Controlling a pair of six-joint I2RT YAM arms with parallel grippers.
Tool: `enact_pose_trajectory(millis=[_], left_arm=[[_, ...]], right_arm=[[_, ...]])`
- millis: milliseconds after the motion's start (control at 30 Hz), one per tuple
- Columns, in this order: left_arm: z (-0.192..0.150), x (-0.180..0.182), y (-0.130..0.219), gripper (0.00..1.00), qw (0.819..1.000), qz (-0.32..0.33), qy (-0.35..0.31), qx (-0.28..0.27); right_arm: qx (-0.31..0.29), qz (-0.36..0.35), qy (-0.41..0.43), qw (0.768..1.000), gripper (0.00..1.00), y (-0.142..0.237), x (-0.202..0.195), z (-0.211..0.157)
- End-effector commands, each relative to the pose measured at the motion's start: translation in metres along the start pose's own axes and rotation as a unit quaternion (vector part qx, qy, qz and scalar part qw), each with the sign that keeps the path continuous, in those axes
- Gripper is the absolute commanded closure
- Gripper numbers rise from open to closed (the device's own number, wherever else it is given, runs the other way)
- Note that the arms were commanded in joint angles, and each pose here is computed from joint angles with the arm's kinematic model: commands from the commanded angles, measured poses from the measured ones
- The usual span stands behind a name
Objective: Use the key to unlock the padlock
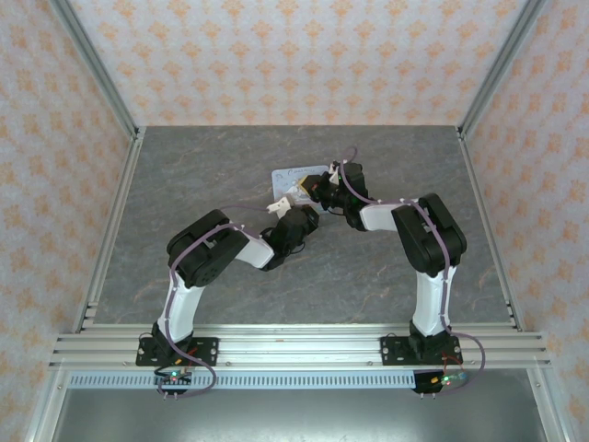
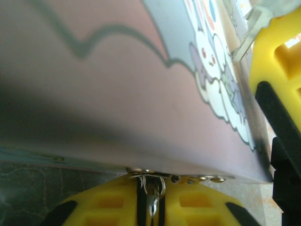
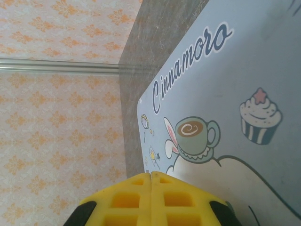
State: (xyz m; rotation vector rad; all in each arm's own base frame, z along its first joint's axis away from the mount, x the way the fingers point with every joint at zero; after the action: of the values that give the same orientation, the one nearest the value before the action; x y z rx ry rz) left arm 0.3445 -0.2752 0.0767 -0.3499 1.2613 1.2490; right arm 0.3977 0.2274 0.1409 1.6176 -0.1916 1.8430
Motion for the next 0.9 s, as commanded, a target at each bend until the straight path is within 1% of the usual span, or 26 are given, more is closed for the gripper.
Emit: enact_pose_trajectory(millis=[0, 100, 200, 300, 467, 600, 633, 767, 867], left_arm=[[-0.007, 0.023, -0.003, 0.93, 0.999, 0.047, -0.002, 0.001], [-0.006, 0.021, 0.000, 1.00, 0.999, 0.044, 0.001, 0.002], [-0.006, 0.020, 0.003, 1.00, 0.999, 0.038, 0.010, 0.008], [-0.006, 0.019, 0.009, 1.00, 0.999, 0.028, 0.021, 0.026], [0.000, 0.013, 0.028, 1.00, 0.998, 0.012, 0.010, 0.061], [0.005, 0.012, 0.042, 1.00, 0.996, 0.006, 0.004, 0.094], [0.009, 0.005, 0.048, 1.00, 0.995, -0.007, 0.005, 0.100], [0.016, -0.004, 0.058, 1.00, 0.991, -0.026, 0.011, 0.134], [0.021, -0.013, 0.061, 1.00, 0.987, -0.046, 0.020, 0.151]], right_arm=[[0.036, -0.066, -0.040, 0.996, 1.00, -0.007, -0.040, -0.021], [0.035, -0.064, -0.039, 0.997, 1.00, -0.006, -0.038, -0.020], [0.035, -0.057, -0.037, 0.997, 1.00, -0.006, -0.033, -0.018], [0.025, -0.039, -0.029, 0.999, 1.00, 0.001, -0.015, -0.009], [0.002, -0.007, 0.005, 1.000, 1.00, 0.037, 0.023, 0.002], [0.002, -0.002, 0.037, 0.999, 1.00, 0.076, 0.038, -0.014], [0.004, 0.006, 0.043, 0.999, 1.00, 0.087, 0.041, -0.020], [0.012, 0.010, 0.046, 0.999, 1.00, 0.127, 0.027, -0.053], [0.024, 0.012, 0.045, 0.999, 1.00, 0.149, 0.009, -0.076]])
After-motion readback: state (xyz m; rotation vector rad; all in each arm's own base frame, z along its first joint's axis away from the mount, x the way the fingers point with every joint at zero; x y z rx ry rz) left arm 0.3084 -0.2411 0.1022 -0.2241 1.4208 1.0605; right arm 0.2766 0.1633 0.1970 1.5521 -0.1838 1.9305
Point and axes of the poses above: each hand's point on the last joint's axis, 136 mm out from that joint toward the fingers, its own y axis back along the fingers, its own x axis along the line the jaws close on, z = x × y, the point moved 9 cm from there along y, back along the fingers, and after that the axes turned 5 degrees about y, right-handed, at the moved point
